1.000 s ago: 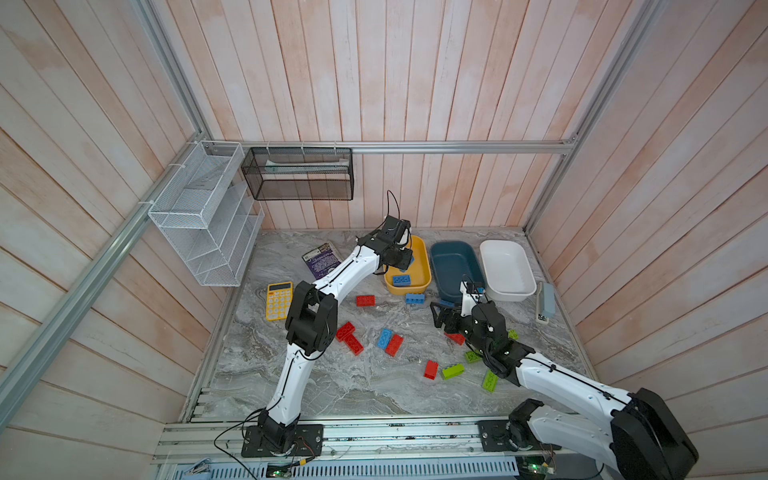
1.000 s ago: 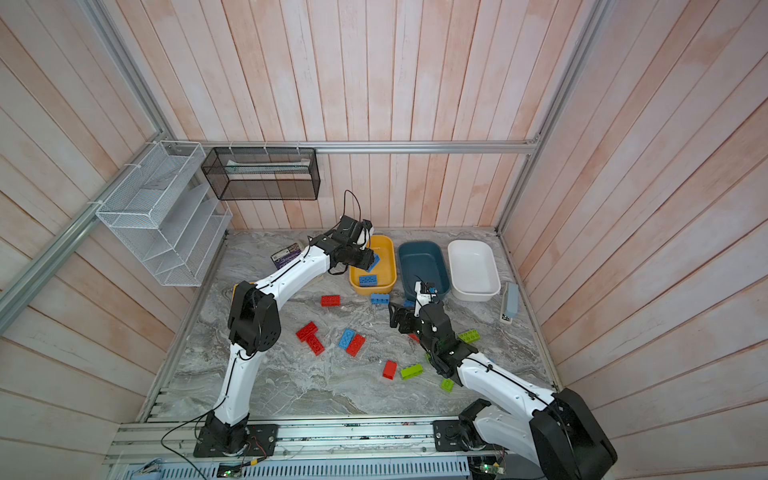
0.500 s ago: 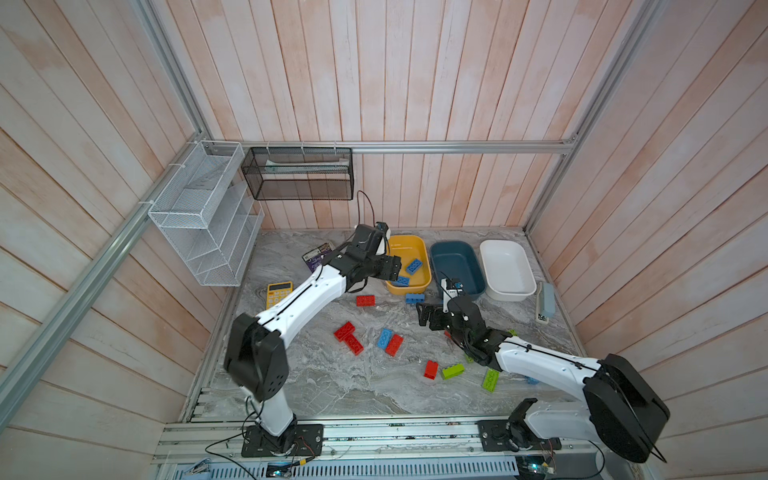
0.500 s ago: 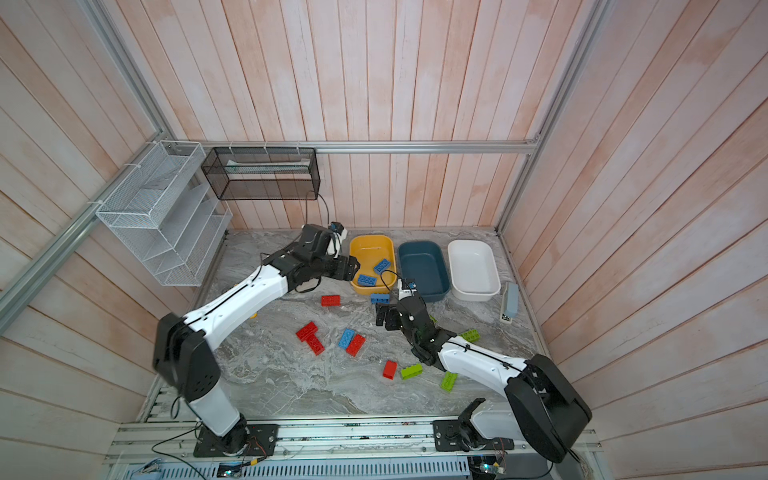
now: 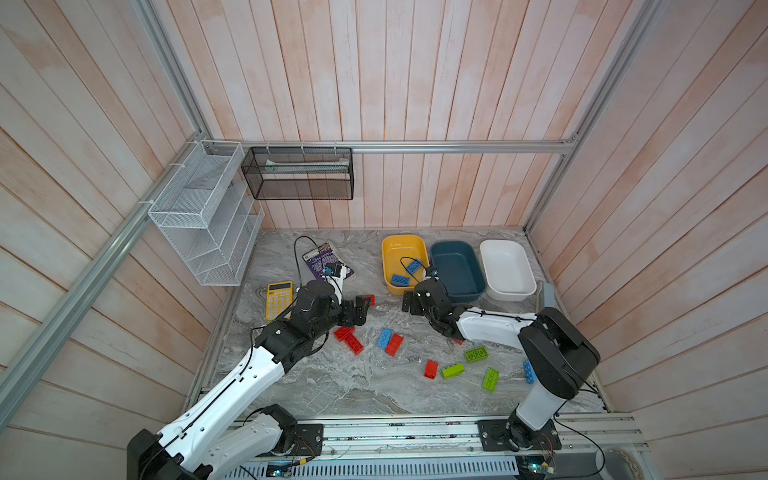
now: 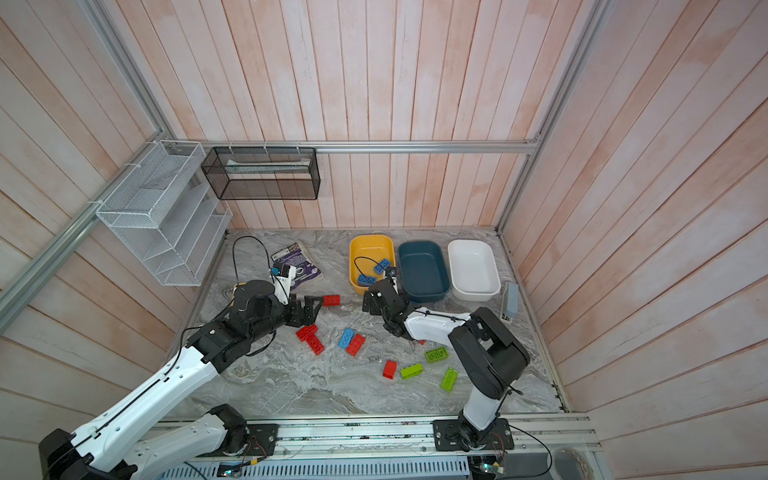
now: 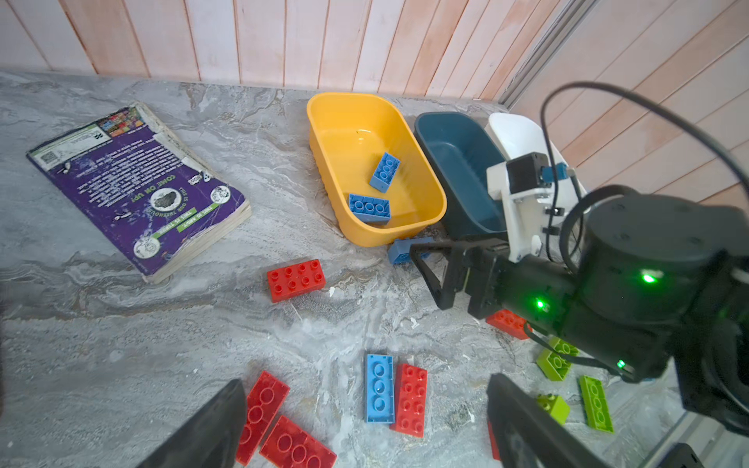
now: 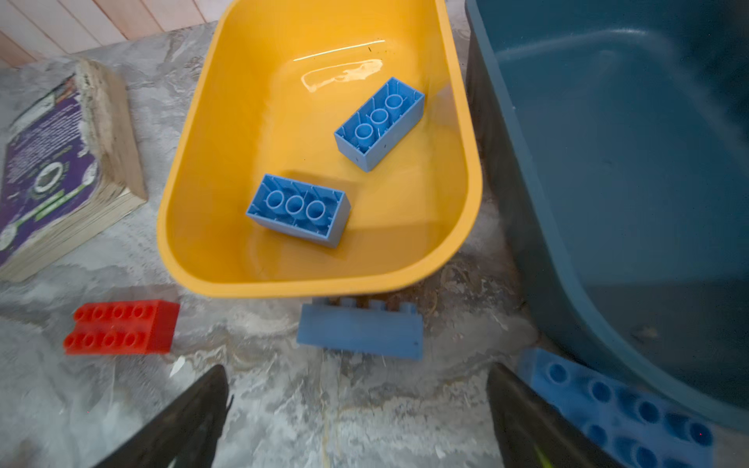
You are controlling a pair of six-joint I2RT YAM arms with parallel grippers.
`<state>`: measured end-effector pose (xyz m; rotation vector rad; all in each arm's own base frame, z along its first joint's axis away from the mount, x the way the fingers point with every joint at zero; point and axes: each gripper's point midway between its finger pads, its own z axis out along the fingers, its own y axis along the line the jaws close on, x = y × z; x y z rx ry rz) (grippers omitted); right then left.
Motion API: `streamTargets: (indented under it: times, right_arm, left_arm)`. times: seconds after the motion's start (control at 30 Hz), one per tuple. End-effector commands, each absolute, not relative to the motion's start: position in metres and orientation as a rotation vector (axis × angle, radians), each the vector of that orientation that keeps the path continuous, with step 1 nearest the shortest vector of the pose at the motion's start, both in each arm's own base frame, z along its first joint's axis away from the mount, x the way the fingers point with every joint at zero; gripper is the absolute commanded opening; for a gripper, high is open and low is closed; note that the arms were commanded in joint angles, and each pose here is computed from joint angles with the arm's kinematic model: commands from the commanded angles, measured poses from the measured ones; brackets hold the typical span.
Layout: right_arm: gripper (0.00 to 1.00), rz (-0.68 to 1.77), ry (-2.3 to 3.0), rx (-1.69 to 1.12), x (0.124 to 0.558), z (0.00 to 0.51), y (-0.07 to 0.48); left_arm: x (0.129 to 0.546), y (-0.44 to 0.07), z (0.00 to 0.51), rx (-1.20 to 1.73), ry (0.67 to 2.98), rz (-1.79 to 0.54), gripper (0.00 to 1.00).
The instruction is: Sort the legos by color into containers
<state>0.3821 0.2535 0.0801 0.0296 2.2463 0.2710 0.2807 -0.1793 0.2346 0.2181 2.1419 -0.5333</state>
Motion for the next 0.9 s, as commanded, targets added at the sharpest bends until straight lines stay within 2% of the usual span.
streamTargets:
  times: [0.0,0.27,0.4,0.67,0.77,0.87]
  right_arm:
    - [0.99,0.168,2.291,0.069,0.389,0.061,0.25]
    - [0.99,0.093,2.309,0.114,0.401,0.039,0.252]
    - [0.96,0.079,2.308,0.104,0.405,0.034,0.254]
    - [0.78,0.072,2.308,0.076,0.409,0.023,0.259]
    - [0.76,0.066,2.302,0.072,0.409,0.024,0.259]
    - [0.67,0.066,2.288,0.067,0.407,0.029,0.26]
  left_arm:
    - [0.278,-0.168,0.241,0.167,2.102,-0.52,0.94]
    - [0.274,-0.169,0.244,0.175,2.086,-0.547,0.93]
    - [0.274,-0.169,0.244,0.175,2.086,-0.549,0.93]
    - [0.275,-0.167,0.241,0.17,2.095,-0.536,0.93]
    - [0.275,-0.168,0.239,0.169,2.102,-0.536,0.93]
    - [0.274,-0.167,0.238,0.165,2.107,-0.537,0.93]
